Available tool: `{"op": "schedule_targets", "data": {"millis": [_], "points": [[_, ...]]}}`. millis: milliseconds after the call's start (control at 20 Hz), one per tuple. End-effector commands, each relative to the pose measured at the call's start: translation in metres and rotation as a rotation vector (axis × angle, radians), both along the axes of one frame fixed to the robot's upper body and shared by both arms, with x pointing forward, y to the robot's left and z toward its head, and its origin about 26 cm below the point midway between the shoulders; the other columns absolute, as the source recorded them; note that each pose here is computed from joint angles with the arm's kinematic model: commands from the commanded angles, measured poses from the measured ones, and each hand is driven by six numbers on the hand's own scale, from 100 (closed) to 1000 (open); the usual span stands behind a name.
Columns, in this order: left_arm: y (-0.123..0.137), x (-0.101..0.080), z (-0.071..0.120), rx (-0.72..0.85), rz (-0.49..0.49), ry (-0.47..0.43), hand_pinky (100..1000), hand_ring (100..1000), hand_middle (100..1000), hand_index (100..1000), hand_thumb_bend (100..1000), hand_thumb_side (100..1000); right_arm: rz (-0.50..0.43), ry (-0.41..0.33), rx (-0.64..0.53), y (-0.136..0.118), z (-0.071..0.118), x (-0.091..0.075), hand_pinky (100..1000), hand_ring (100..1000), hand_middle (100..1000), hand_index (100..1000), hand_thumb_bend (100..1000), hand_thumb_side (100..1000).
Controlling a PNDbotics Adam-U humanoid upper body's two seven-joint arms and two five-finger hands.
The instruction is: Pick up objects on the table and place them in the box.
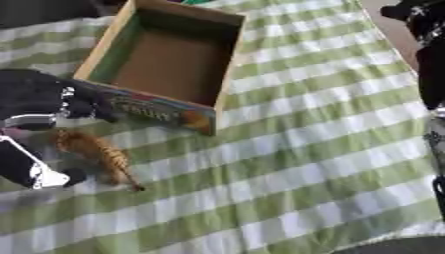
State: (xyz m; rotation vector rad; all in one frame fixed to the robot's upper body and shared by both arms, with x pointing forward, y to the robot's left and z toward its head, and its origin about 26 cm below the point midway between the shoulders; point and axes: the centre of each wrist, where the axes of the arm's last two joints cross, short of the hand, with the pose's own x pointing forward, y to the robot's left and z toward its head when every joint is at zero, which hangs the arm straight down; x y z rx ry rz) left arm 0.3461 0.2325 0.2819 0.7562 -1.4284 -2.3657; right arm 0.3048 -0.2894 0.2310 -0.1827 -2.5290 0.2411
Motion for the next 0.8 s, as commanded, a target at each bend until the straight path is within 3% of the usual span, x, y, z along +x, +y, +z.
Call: {"op": "schedule_targets", "data": {"millis": [50,800], "points": [[0.0035,0.0013,0.0053,0.209,-0.079,0.016,641,844,850,932,374,514,0.007,-0.031,-0.014,-0.0001,0.0091,-0.0032,755,798,508,855,100,1000],[0.0010,0.0070,0.0001,0.246,-0.076,0.001,630,836,834,909,367,465,0.011,-0.026,-0.008,0.0011,0.0083,-0.0029,757,799,506,856,100,1000]]}}
